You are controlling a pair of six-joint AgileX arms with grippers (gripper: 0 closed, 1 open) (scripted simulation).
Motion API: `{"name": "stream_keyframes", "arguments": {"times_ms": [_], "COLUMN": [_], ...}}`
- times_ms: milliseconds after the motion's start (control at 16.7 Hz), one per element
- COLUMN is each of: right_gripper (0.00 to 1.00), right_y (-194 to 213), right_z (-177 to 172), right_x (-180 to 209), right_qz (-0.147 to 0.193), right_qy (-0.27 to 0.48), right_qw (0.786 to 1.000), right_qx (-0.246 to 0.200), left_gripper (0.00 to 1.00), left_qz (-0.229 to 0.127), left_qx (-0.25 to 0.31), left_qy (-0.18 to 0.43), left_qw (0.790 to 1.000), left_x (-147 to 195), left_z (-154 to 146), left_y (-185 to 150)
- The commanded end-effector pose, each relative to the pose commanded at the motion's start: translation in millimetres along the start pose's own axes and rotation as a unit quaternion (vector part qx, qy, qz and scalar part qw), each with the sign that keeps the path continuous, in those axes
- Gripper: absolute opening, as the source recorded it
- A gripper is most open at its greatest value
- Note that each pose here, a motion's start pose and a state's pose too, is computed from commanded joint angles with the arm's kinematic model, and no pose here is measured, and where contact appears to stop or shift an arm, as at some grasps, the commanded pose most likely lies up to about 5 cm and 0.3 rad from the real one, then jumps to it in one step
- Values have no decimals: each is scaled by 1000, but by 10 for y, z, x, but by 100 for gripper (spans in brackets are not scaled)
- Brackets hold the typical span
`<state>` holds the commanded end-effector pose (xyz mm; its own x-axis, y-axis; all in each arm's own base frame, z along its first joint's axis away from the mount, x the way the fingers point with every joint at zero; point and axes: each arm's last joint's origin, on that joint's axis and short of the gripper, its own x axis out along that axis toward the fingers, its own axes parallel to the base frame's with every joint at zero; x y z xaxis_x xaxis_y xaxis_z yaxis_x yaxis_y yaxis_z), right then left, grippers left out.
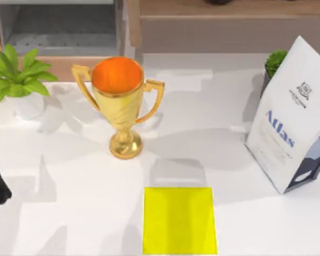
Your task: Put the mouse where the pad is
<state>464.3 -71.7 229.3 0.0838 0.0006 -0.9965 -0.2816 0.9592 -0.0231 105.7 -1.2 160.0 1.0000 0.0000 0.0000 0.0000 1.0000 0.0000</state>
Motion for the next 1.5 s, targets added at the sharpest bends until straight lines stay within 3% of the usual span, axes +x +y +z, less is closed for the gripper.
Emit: {"name": "stream_keyframes", "arguments": {"times_ms": [240, 480, 720, 900, 1140, 1500], "right_gripper": [0, 0, 0, 0, 0, 0], "right_y": [486, 1459, 2643, 3413, 4074, 4231], "right_z": [180, 234, -60, -437, -892, -1135], "right_x": [-682, -1142, -1279, -1058, -501, 240], "right_qz": [-26, 18, 105, 132, 98, 7], "right_qy": [-121, -194, -167, -85, 0, 32], "right_qw": [992, 981, 980, 986, 991, 987], "right_qx": [-5, -5, 22, 51, 96, 160], "left_gripper": [100, 100, 100, 100, 100, 100], "left_qz": [0, 0, 0, 0, 0, 0], "left_qx": [0, 0, 0, 0, 0, 0], "left_qy": [0, 0, 0, 0, 0, 0], "left_qw": [1000, 1000, 1000, 1000, 1000, 1000], "left_x": [0, 0, 0, 0, 0, 0], "left_z": [0, 0, 0, 0, 0, 0], "left_y": [0, 0, 0, 0, 0, 0]}}
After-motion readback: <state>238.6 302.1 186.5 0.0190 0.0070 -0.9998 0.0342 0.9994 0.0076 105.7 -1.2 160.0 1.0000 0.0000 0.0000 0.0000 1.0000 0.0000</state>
